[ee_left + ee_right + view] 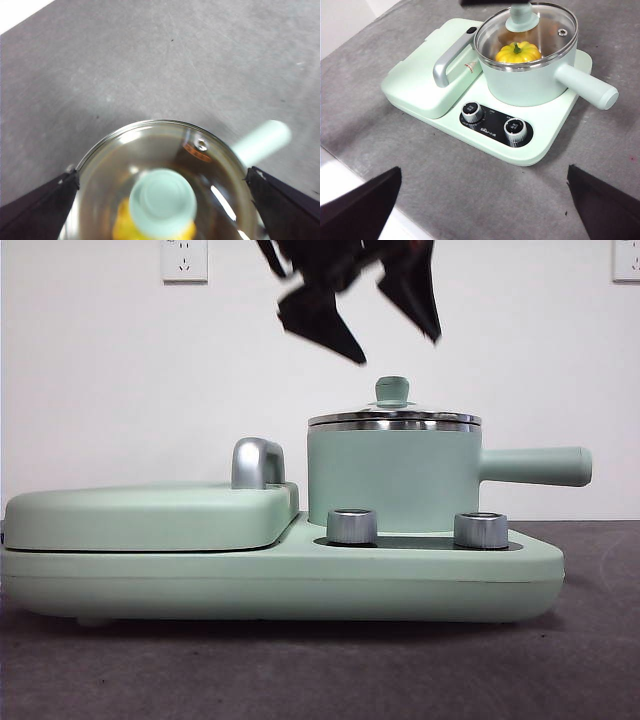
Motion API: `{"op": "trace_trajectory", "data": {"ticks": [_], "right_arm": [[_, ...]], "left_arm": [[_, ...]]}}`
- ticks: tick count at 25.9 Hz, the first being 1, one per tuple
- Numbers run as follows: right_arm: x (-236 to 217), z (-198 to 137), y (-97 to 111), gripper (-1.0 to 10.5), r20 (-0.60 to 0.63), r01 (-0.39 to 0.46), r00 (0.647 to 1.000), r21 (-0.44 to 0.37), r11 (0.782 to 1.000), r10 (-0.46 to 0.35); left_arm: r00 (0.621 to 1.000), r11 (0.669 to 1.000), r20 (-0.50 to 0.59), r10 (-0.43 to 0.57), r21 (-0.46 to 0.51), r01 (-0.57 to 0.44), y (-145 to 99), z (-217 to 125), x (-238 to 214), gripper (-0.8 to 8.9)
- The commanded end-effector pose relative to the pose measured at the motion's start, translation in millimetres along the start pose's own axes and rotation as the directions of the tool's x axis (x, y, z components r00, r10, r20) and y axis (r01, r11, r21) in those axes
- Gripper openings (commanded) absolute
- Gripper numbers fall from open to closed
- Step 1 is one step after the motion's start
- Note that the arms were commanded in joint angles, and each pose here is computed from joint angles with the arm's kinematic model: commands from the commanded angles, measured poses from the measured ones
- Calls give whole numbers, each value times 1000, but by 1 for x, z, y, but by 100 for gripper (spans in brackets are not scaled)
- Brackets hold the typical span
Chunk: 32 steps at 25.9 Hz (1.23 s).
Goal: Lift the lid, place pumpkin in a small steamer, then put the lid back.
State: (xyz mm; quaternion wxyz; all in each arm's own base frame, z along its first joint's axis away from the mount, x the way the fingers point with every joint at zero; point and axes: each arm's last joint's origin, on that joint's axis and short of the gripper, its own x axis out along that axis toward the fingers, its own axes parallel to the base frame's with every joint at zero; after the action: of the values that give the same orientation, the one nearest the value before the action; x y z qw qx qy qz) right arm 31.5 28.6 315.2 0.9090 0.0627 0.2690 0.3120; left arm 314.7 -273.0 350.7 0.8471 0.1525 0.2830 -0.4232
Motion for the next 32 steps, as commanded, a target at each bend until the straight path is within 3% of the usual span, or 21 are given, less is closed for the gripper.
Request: {"op": "trace_trajectory", "data": {"ticks": [1,5,12,23,28,32], "right_arm": [[-1,2,1,545,12,-10,1000,5,1000,10],[-1,2,1,545,12,-12,1000,2,1000,12],[-1,2,1,545,12,-13,1000,2,1000,13],[-1,2,2,545,2,-40,999,2,999,40],[-1,2,3,545,-13,-87,996,0,996,87],[-1,1,4,545,-22,-115,993,-9,993,115]], "left_arm": [[998,1000,-62,-15,-24,14,-5,15,-30,594],[988,991,-107,-109,-90,100,-16,16,-83,593],[990,991,-85,-111,-85,104,-37,-4,-185,593],[993,984,-51,-105,-150,96,-68,-124,-257,593],[995,972,72,-73,-219,87,-78,-176,-274,593],[984,949,173,35,-314,22,-82,-211,-283,593]]}}
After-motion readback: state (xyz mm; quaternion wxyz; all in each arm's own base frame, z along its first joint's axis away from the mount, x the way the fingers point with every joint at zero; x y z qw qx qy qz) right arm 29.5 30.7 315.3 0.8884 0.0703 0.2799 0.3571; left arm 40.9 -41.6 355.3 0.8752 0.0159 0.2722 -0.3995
